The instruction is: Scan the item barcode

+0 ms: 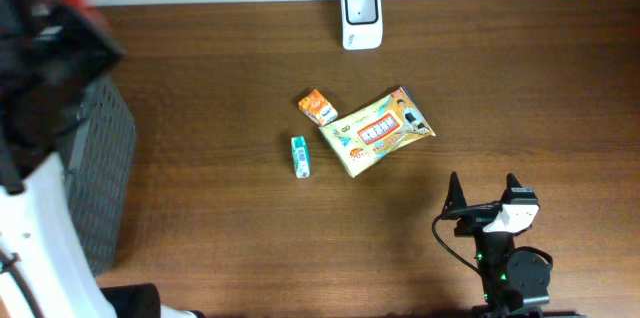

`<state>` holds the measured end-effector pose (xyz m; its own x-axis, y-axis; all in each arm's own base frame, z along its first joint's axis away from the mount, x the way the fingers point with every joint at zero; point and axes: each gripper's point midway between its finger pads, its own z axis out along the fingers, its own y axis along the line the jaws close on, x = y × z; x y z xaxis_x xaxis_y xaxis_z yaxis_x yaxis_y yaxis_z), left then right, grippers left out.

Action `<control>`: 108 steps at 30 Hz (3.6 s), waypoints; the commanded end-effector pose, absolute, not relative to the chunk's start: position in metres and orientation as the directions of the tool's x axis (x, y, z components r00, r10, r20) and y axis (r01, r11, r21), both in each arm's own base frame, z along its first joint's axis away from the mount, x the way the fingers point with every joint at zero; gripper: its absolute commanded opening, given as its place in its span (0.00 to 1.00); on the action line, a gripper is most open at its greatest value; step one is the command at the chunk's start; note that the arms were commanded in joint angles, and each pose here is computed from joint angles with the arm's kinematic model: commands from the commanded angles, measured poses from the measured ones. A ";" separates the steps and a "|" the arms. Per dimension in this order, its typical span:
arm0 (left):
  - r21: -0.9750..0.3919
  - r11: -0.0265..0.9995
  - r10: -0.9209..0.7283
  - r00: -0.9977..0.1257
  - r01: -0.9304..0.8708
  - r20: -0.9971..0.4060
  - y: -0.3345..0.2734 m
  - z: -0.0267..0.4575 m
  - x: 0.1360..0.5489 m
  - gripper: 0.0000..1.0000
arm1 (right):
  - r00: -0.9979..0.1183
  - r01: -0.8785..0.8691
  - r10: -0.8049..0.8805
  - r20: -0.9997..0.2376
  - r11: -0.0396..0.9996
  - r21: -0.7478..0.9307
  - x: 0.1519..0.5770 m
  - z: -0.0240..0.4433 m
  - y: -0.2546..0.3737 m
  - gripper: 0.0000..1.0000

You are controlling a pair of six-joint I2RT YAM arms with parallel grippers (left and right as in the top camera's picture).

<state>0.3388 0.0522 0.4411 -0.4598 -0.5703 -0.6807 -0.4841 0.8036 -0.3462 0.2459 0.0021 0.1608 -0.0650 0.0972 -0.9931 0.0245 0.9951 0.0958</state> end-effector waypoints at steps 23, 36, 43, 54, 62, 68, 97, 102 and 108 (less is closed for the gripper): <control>-0.029 0.942 0.310 -0.903 0.333 -0.297 -0.306 0.160 0.384 0.99 | -0.071 0.033 0.096 -0.993 0.995 0.094 0.246 0.157 0.000 0.99; -0.229 0.869 0.371 -0.883 0.439 -0.287 -0.316 0.154 0.393 0.00 | -0.071 0.033 0.096 -0.993 0.995 0.094 0.246 0.157 0.000 0.98; -0.116 0.907 0.375 -0.903 0.404 -0.212 -0.291 0.021 0.381 0.00 | -0.071 0.033 0.096 -0.993 0.995 0.094 0.246 0.157 0.000 0.98; -0.193 0.917 0.275 -0.904 0.349 -0.328 -0.333 0.102 0.421 0.00 | -0.071 0.033 0.096 -0.993 0.995 0.094 0.246 0.157 0.000 0.98; -0.370 0.849 0.368 -0.925 0.376 -0.096 -0.370 -0.002 0.384 0.00 | -0.071 0.033 0.096 -0.993 0.995 0.094 0.246 0.157 0.000 0.98; -0.350 0.822 0.361 -0.886 0.450 -0.291 -0.370 0.114 0.416 0.14 | -0.071 0.033 0.096 -0.993 0.995 0.094 0.246 0.157 0.000 0.98; 0.122 0.990 -0.033 -0.945 -0.076 -0.324 -0.075 0.174 0.508 0.99 | -0.083 -0.272 0.452 -0.888 0.847 0.456 0.240 0.188 0.053 0.98; 0.122 0.990 -0.032 -0.945 -0.076 -0.324 -0.075 0.174 0.508 0.99 | 0.191 -0.509 0.496 -0.847 0.788 0.346 0.210 0.282 0.067 0.98; 0.122 0.990 -0.033 -0.945 -0.076 -0.324 -0.075 0.174 0.508 0.99 | -0.347 -0.396 0.174 -0.922 0.863 0.312 0.244 0.323 0.088 0.98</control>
<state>0.5071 -0.0744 0.1749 -0.9447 -0.0400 -0.3253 -0.0843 0.9888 0.1234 0.2338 0.0680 0.3028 -0.2473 0.3101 -0.9180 -0.2970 0.8775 0.3765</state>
